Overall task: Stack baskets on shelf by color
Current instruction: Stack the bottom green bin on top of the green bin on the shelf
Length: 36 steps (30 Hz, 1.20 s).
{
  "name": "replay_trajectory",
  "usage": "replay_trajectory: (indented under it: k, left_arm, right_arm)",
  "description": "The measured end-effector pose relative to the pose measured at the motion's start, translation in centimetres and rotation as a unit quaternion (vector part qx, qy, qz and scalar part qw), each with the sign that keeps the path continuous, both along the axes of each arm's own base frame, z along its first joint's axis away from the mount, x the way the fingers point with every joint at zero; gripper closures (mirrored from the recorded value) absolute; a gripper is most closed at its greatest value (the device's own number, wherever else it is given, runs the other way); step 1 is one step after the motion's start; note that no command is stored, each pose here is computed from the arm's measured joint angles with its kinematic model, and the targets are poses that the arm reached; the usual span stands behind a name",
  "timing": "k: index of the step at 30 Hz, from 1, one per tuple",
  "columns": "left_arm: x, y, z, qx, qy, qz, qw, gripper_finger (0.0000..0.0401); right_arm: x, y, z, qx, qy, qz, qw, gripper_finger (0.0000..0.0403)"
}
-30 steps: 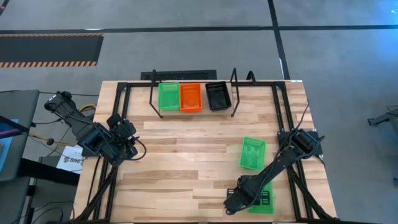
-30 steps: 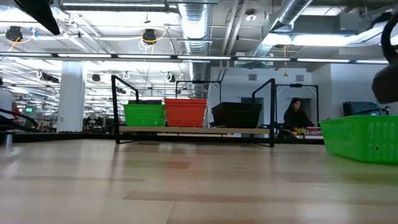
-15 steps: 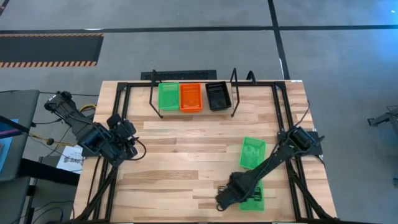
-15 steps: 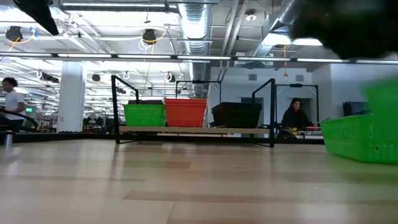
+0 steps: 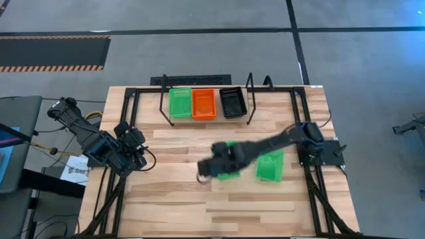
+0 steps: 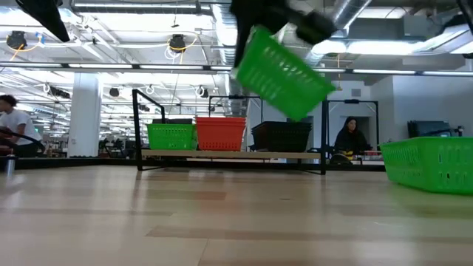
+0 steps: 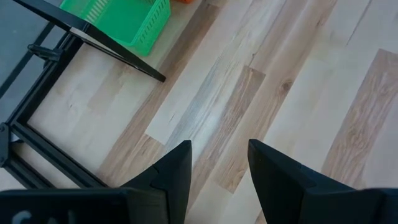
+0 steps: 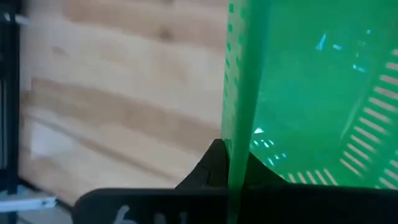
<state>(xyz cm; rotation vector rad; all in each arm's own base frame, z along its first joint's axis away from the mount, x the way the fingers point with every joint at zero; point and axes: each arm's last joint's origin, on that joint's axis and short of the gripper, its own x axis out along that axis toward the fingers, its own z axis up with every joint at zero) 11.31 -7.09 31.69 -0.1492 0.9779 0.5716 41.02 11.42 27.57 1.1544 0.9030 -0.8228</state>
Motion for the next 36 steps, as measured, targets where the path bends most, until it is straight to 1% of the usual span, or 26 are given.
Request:
replay_trajectory:
  k: [4,7,9,11,14,17,20,22,27,31,36]
  left_arm:
    - [0.0,0.0,0.0,0.000,0.000,0.000,1.000,0.0255]
    - [0.0,0.0,0.0,0.000,0.000,0.000,1.000,0.0255]
    - [0.0,0.0,0.0,0.000,0.000,0.001,1.000,0.0255]
    - [0.0,0.0,0.0,0.000,-0.001,0.002,1.000,0.0255]
    - [0.0,0.0,0.0,-0.002,-0.002,0.004,1.000,0.0255]
    - [0.0,0.0,0.0,-0.003,-0.003,0.005,1.000,0.0255]
    - [0.0,0.0,0.0,-0.003,-0.004,0.004,1.000,0.0255]
    - [0.0,0.0,0.0,-0.003,-0.004,0.004,1.000,0.0255]
    - [0.1,-0.1,0.0,-0.007,-0.009,0.001,1.000,0.0255]
    - [0.1,-0.1,0.0,-0.008,-0.009,0.001,1.000,0.0255]
    - [0.1,-0.1,0.0,-0.008,-0.008,0.000,1.000,0.0255]
  right_arm:
    - [1.5,-4.2,0.2,-0.029,-0.020,0.022,0.999,0.0401]
    - [1.7,-6.9,0.2,-0.044,-0.010,0.018,0.999,0.0401]
    - [1.8,-8.2,0.2,-0.046,-0.008,0.012,0.999,0.0401]
    - [2.1,-8.7,-0.2,-0.045,-0.004,0.009,0.999,0.0401]
    - [2.6,-8.4,-1.7,-0.015,0.016,0.018,1.000,0.0402]
    - [3.8,-6.8,-4.1,0.023,0.021,0.036,0.999,0.0402]
    - [4.3,-5.3,-7.1,0.055,0.063,0.047,0.995,0.0402]
    - [4.7,-4.4,-8.6,0.076,0.074,0.048,0.993,0.0402]
    - [4.8,-3.4,-9.6,0.096,0.085,0.037,0.991,0.0401]
    - [4.8,-3.0,-9.3,0.097,0.079,0.033,0.992,0.0396]
    - [5.2,-3.0,-8.8,0.093,0.049,0.057,0.993,0.0374]
